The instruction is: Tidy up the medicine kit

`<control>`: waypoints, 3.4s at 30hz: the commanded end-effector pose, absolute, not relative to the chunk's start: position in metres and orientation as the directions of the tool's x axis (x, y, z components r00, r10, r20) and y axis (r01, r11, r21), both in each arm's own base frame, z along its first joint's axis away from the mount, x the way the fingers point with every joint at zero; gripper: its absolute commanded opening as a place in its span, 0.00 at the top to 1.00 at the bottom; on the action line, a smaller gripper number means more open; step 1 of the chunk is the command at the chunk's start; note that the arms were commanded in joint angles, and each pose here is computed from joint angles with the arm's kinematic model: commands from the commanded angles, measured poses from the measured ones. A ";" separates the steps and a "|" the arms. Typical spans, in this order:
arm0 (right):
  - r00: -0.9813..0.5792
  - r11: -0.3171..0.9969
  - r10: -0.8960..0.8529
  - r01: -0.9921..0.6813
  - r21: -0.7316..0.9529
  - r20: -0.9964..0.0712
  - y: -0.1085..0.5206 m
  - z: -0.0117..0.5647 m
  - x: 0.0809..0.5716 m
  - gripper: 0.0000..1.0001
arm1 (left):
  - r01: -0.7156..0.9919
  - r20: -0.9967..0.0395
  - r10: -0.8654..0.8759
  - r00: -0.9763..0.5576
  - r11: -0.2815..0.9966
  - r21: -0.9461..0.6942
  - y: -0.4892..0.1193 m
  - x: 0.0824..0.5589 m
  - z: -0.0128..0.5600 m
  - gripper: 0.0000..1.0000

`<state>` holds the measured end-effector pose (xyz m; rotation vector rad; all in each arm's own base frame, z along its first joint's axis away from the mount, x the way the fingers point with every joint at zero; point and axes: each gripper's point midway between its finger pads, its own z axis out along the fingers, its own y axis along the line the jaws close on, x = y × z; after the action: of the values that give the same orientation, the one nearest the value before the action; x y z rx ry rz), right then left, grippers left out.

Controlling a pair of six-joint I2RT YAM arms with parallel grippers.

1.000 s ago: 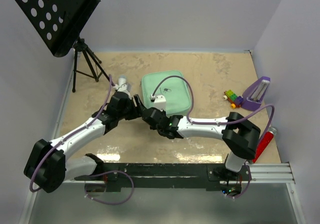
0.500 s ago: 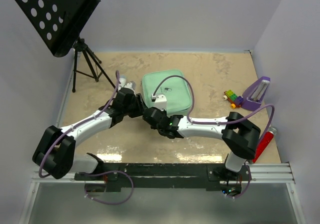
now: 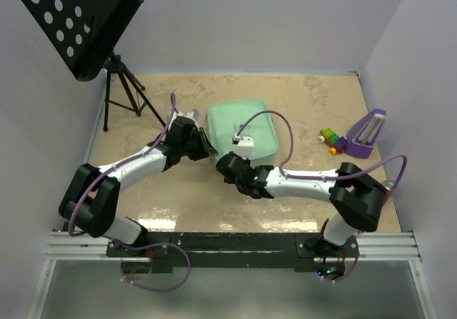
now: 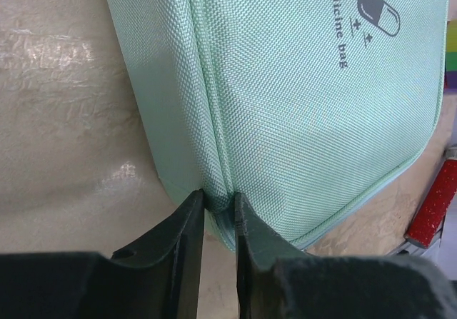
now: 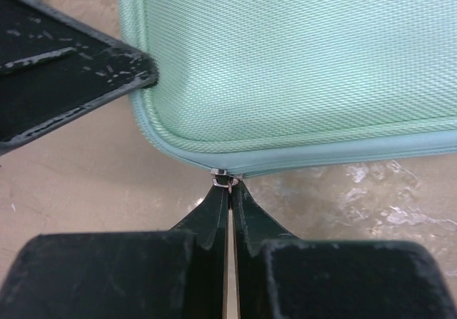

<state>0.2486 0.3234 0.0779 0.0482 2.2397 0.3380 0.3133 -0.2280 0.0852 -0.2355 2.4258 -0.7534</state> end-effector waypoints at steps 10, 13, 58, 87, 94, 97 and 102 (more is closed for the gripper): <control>-0.639 0.946 0.309 0.132 0.295 -0.705 0.232 0.077 0.252 1.00 | -0.180 -0.489 -0.322 -0.810 0.932 -0.316 -0.157 0.326 0.024 0.83; -0.626 0.921 0.378 0.182 0.344 -0.682 0.216 0.077 0.255 1.00 | -0.195 -0.485 -0.333 -0.809 0.930 -0.313 -0.152 0.330 0.023 0.83; -0.664 0.924 0.070 -0.238 0.300 -0.744 0.376 0.080 0.250 1.00 | -0.090 -0.556 -0.473 -0.683 0.810 -0.579 -0.170 0.313 0.137 0.18; -0.699 0.958 0.214 0.013 0.287 -0.682 0.288 0.053 0.222 1.00 | -0.224 -0.539 -0.362 -0.760 0.926 -0.305 -0.160 0.336 0.037 0.31; -0.695 0.938 0.294 0.077 0.339 -0.656 0.266 0.051 0.221 1.00 | -0.228 -0.528 -0.377 -0.761 0.917 -0.327 -0.155 0.344 0.031 0.38; -0.686 0.926 0.333 0.110 0.360 -0.647 0.255 0.051 0.226 1.00 | -0.228 -0.527 -0.373 -0.764 0.919 -0.321 -0.154 0.347 0.029 0.39; -0.639 0.896 0.407 0.138 0.422 -0.653 0.237 0.061 0.244 1.00 | -0.223 -0.523 -0.371 -0.767 0.919 -0.326 -0.154 0.349 0.028 0.40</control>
<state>0.2467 0.2820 0.0773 0.3509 2.2285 0.5784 0.3429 -0.2182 0.0743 -0.3415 2.4153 -0.6926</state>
